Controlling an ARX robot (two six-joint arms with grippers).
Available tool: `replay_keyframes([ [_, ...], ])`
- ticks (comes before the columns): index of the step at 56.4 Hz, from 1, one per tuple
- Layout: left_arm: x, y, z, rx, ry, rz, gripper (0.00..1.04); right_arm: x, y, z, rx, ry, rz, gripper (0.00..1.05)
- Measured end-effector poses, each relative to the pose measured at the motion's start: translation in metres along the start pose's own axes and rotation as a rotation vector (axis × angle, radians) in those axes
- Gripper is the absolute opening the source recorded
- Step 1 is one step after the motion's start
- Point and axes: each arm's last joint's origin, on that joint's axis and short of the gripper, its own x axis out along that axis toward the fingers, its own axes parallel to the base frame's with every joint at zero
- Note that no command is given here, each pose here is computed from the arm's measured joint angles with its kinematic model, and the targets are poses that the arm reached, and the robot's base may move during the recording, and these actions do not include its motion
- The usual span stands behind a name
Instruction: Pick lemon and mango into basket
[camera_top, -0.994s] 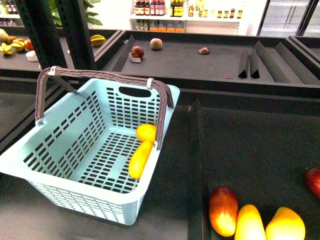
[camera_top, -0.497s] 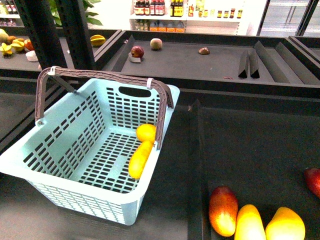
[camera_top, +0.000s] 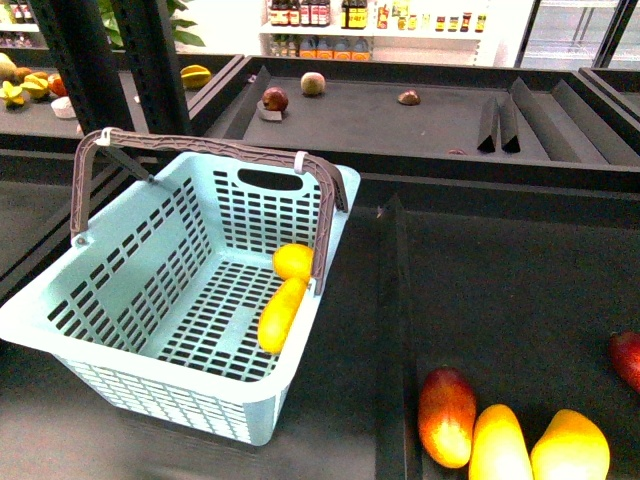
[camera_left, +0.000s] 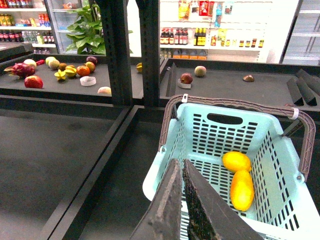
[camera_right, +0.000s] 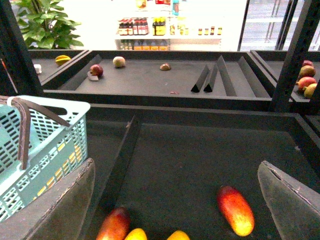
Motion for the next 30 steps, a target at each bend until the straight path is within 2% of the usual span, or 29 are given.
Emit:
replay_keyframes([
  [4, 0.0000, 0.0000, 0.0000, 0.000, 0.000, 0.000, 0.04, 0.0000, 0.0000, 0.0000, 0.000, 0.000, 0.000, 0.96],
  [5, 0.0000, 0.0000, 0.0000, 0.000, 0.000, 0.000, 0.06, 0.0000, 0.0000, 0.0000, 0.000, 0.000, 0.000, 0.96],
  [12, 0.0000, 0.0000, 0.0000, 0.000, 0.000, 0.000, 0.29, 0.0000, 0.0000, 0.0000, 0.000, 0.000, 0.000, 0.96],
  [26, 0.0000, 0.0000, 0.0000, 0.000, 0.000, 0.000, 0.96, 0.0000, 0.0000, 0.0000, 0.000, 0.000, 0.000, 0.96],
  [28, 0.0000, 0.0000, 0.0000, 0.002, 0.000, 0.000, 0.99, 0.0000, 0.0000, 0.0000, 0.000, 0.000, 0.000, 0.96],
  [30, 0.0000, 0.0000, 0.0000, 0.002, 0.000, 0.000, 0.98, 0.0000, 0.0000, 0.0000, 0.000, 0.000, 0.000, 0.96],
])
